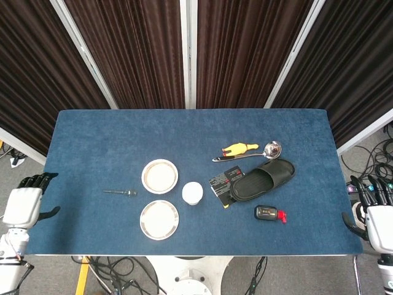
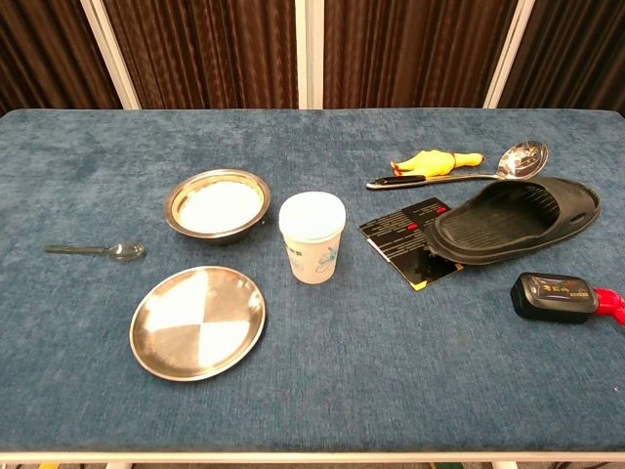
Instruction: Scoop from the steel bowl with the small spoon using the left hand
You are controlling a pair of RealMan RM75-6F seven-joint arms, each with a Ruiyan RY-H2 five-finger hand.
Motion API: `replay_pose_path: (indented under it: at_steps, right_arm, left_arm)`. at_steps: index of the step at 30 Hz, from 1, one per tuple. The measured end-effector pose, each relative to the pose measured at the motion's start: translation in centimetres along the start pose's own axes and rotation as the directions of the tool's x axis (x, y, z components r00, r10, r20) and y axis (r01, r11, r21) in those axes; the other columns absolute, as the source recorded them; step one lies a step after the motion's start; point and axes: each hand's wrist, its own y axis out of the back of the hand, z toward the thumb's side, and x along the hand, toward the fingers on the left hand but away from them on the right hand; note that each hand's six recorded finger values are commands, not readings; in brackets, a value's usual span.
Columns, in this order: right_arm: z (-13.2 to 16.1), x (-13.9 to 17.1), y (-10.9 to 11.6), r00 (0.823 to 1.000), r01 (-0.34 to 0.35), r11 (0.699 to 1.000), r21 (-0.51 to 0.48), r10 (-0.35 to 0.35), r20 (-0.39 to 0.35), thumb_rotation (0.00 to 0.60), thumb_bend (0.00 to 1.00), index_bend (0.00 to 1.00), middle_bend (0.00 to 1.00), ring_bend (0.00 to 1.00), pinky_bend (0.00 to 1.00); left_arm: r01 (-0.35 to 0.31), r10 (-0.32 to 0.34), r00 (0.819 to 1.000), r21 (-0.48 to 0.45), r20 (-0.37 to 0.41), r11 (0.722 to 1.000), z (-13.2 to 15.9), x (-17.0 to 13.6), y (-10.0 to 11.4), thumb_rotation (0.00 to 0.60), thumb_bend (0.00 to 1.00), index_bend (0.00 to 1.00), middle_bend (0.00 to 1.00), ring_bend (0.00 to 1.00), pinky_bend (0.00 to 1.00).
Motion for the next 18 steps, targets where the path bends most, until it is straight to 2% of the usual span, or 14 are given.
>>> replay_pose_path:
  at_steps: [3, 6, 11, 18]
  right_arm:
    - [0.1, -0.4, 0.0, 1.000, -0.001, 1.000, 0.002, 0.001, -0.005, 0.600, 0.19, 0.05, 0.21, 0.00, 0.06]
    - [0.2, -0.7, 0.0, 1.000, -0.002, 1.000, 0.002, 0.002, -0.008, 0.600, 0.19, 0.05, 0.22, 0.00, 0.07]
    - [0.0, -0.8, 0.0, 1.000, -0.006, 1.000, 0.005, 0.006, 0.000, 0.600, 0.19, 0.05, 0.22, 0.00, 0.07]
    - [-0.1, -1.0, -0.3, 1.000, -0.018, 1.000, 0.003, 0.018, 0.007, 0.600, 0.18, 0.05, 0.22, 0.00, 0.07]
  left_arm:
    - [0.034, -0.034, 0.999, 0.002, 0.038, 0.999, 0.9, 2.1, -0.7, 0.600, 0.20, 0.41, 0.63, 0.59, 0.72]
    - [0.083, -0.083, 0.994, 0.003, 0.068, 0.997, 2.0, 4.2, -2.0, 0.600, 0.21, 0.45, 0.71, 0.67, 0.84]
    - [0.179, -0.179, 0.978, 0.005, 0.107, 0.984, 4.3, 7.2, -5.5, 0.600, 0.24, 0.48, 0.82, 0.78, 0.94]
    - [0.243, -0.240, 0.964, -0.014, 0.113, 0.970, 7.0, 9.1, -9.5, 0.600, 0.27, 0.53, 0.94, 0.88, 1.00]
